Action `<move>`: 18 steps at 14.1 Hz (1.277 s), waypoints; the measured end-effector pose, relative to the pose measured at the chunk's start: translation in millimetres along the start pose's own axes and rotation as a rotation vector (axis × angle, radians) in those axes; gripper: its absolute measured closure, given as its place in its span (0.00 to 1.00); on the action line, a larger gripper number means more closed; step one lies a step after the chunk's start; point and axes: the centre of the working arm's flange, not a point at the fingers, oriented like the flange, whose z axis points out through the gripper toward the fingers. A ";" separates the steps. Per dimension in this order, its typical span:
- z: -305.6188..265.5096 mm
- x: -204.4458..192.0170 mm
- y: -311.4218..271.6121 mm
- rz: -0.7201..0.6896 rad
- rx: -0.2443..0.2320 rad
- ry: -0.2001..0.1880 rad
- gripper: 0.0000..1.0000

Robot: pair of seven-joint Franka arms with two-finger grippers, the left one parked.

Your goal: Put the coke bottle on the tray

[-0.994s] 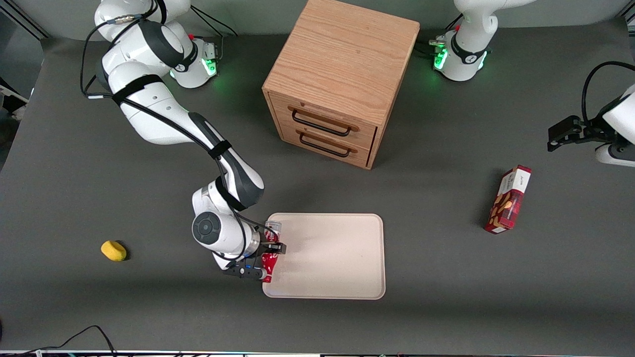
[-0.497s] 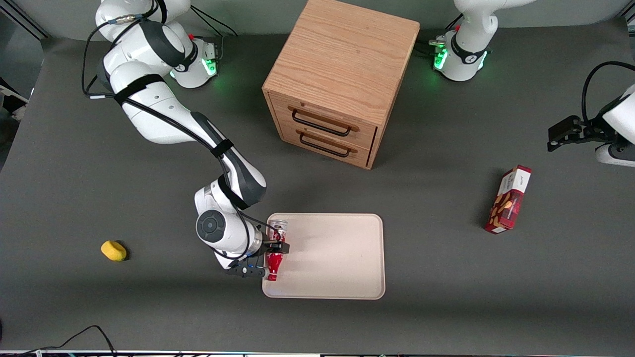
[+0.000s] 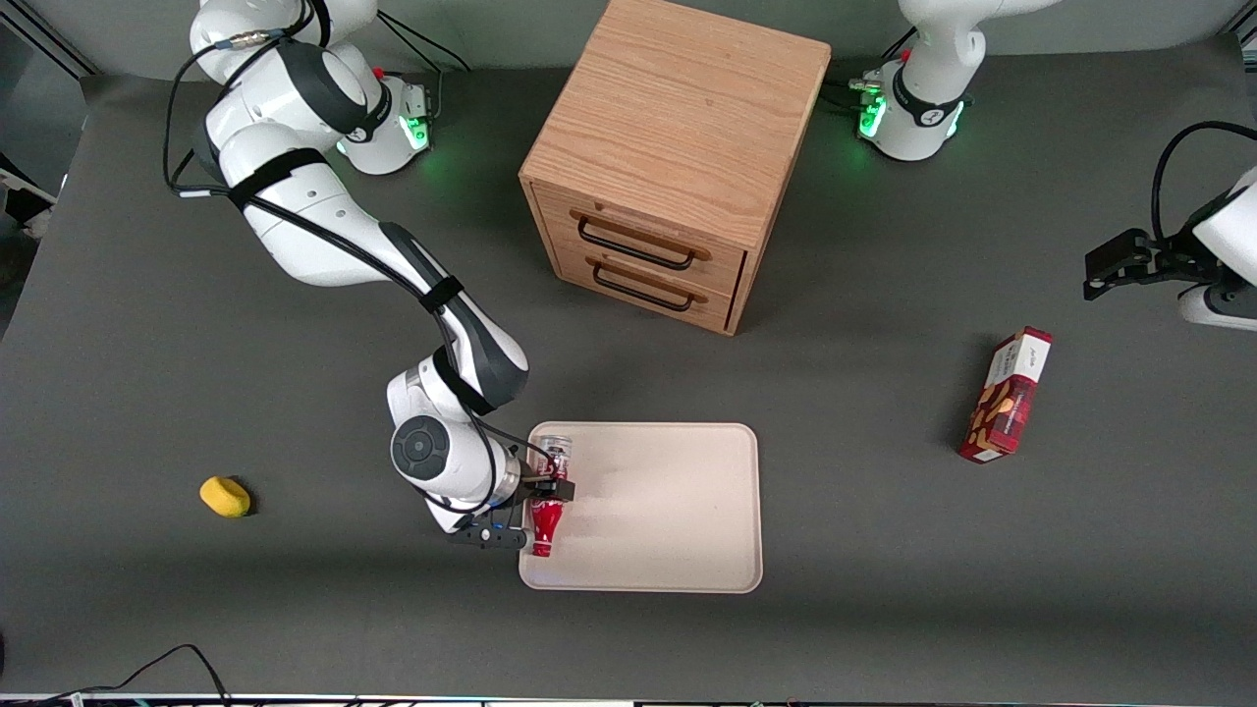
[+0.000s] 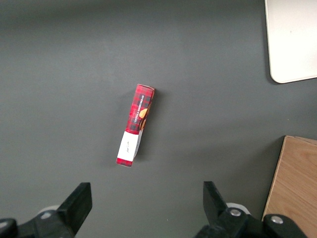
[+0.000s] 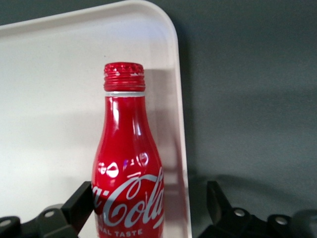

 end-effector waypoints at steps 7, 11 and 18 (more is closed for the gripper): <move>-6.2 3.5 -2.0 0.001 0.009 0.016 0.00; -51.6 15.2 -10.7 -0.005 0.027 0.072 0.00; -251.5 -5.5 -4.0 -0.004 -0.111 0.020 0.00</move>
